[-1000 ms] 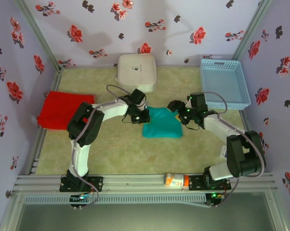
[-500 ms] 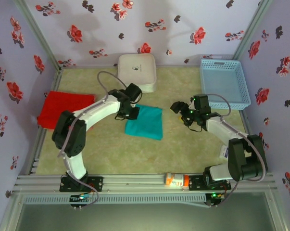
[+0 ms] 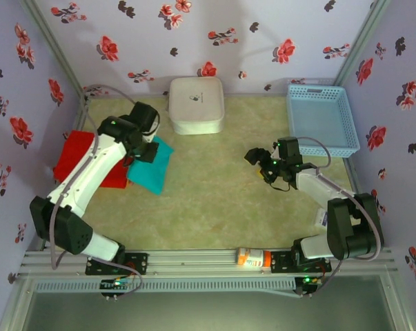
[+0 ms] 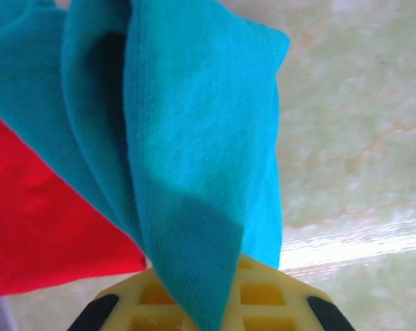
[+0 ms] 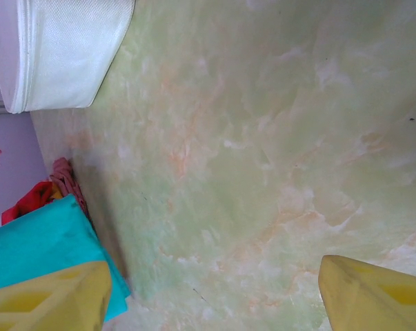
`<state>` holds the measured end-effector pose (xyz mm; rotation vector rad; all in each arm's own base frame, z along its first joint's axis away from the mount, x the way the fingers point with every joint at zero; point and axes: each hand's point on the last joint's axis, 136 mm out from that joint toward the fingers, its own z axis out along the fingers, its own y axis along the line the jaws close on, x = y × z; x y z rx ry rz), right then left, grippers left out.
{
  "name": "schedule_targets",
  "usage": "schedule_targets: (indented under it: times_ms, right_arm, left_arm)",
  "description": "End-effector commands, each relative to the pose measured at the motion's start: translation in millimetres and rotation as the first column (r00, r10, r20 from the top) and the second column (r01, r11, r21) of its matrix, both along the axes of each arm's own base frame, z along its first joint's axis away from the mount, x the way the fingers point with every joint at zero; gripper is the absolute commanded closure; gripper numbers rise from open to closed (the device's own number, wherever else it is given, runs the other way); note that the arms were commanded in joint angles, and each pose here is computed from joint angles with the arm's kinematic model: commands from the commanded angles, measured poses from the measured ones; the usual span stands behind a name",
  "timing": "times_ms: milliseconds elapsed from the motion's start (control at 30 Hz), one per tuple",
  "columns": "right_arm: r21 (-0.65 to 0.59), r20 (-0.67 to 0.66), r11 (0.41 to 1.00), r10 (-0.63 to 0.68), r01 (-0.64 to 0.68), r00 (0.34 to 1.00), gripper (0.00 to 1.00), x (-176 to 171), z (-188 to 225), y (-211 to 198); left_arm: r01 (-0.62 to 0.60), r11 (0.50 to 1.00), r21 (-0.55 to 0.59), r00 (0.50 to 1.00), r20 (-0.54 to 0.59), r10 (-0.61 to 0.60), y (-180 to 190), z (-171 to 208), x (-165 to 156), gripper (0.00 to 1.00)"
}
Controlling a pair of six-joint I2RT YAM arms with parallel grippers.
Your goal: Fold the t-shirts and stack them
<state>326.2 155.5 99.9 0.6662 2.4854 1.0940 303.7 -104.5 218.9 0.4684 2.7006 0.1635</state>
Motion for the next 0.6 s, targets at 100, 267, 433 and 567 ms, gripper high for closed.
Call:
schedule_targets:
  times_ms: [100,267,433,567]
  right_arm:
    - [0.014,0.002,1.0,0.016,-0.016,1.0,0.21,-2.5,3.2,1.1]
    - [0.009,-0.001,1.0,0.027,-0.027,1.0,0.21,-0.6,5.5,1.7]
    - [0.005,-0.003,0.999,0.036,-0.036,0.999,0.21,2.7,11.8,2.4]
    - [-0.004,-0.01,0.999,0.048,-0.048,0.999,0.21,3.8,18.5,3.2]
  left_arm:
    - [-0.009,0.997,0.077,0.999,0.047,0.005,51.6,40.3,-7.3,1.0]
    - [-0.042,0.995,0.092,0.997,0.069,0.035,74.4,59.5,-3.5,1.0]
    - [-0.09,0.99,0.111,0.987,0.143,0.073,94.3,81.5,10.9,1.0]
    - [-0.121,0.984,0.131,0.983,0.153,0.101,108.1,83.3,21.1,1.0]
